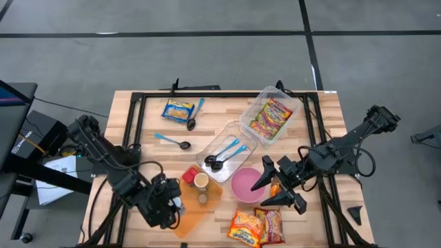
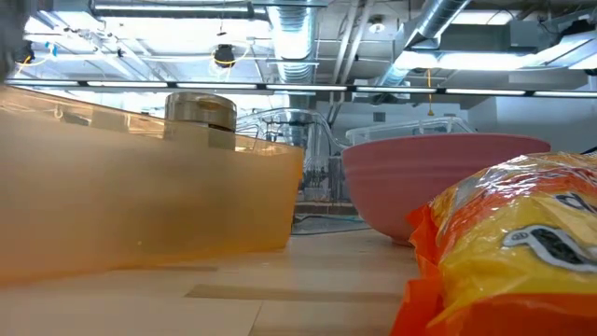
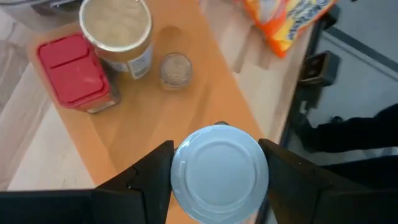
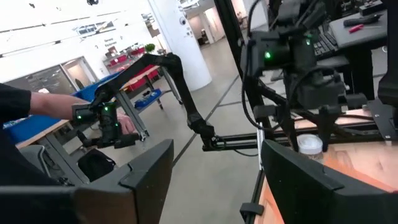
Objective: Pick & Place Food Item
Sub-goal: Put the white seasoning bottle into the orange bin
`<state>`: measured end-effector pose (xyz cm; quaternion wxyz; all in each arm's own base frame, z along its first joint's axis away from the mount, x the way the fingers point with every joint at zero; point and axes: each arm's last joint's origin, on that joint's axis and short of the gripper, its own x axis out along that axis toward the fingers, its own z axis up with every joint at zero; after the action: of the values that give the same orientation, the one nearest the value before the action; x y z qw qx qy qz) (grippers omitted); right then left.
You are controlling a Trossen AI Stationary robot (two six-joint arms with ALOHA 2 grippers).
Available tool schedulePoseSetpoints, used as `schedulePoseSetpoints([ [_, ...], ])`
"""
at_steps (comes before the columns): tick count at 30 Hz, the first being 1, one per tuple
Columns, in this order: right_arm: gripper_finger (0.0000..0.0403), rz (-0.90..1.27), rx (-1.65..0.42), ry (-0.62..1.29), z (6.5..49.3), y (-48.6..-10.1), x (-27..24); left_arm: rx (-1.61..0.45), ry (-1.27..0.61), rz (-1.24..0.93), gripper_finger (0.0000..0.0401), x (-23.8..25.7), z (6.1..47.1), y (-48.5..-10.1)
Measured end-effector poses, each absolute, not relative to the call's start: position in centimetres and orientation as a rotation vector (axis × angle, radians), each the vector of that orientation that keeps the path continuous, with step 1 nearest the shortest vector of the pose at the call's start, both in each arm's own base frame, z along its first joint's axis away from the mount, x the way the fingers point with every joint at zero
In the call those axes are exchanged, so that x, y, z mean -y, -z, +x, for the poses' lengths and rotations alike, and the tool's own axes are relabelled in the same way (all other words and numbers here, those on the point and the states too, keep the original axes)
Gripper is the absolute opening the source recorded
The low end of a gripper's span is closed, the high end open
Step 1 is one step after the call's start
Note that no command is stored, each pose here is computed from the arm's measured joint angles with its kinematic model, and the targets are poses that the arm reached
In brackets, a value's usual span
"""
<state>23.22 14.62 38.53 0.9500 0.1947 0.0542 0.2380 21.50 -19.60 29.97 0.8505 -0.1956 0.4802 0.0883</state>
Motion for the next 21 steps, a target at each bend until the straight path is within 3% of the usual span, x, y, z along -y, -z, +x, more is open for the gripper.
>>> schedulePoseSetpoints([
  [10, 0.024, 0.386, -0.139, -0.479, 23.2, -38.2, -14.6, -1.017, -0.2, -0.334, 0.0199, 18.0, 22.5, -24.8],
  [21, 0.024, 0.381, -0.155, -0.474, 23.2, -38.1, -14.6, -0.997, -0.175, -0.241, 0.0199, 15.8, 24.1, -23.1],
])
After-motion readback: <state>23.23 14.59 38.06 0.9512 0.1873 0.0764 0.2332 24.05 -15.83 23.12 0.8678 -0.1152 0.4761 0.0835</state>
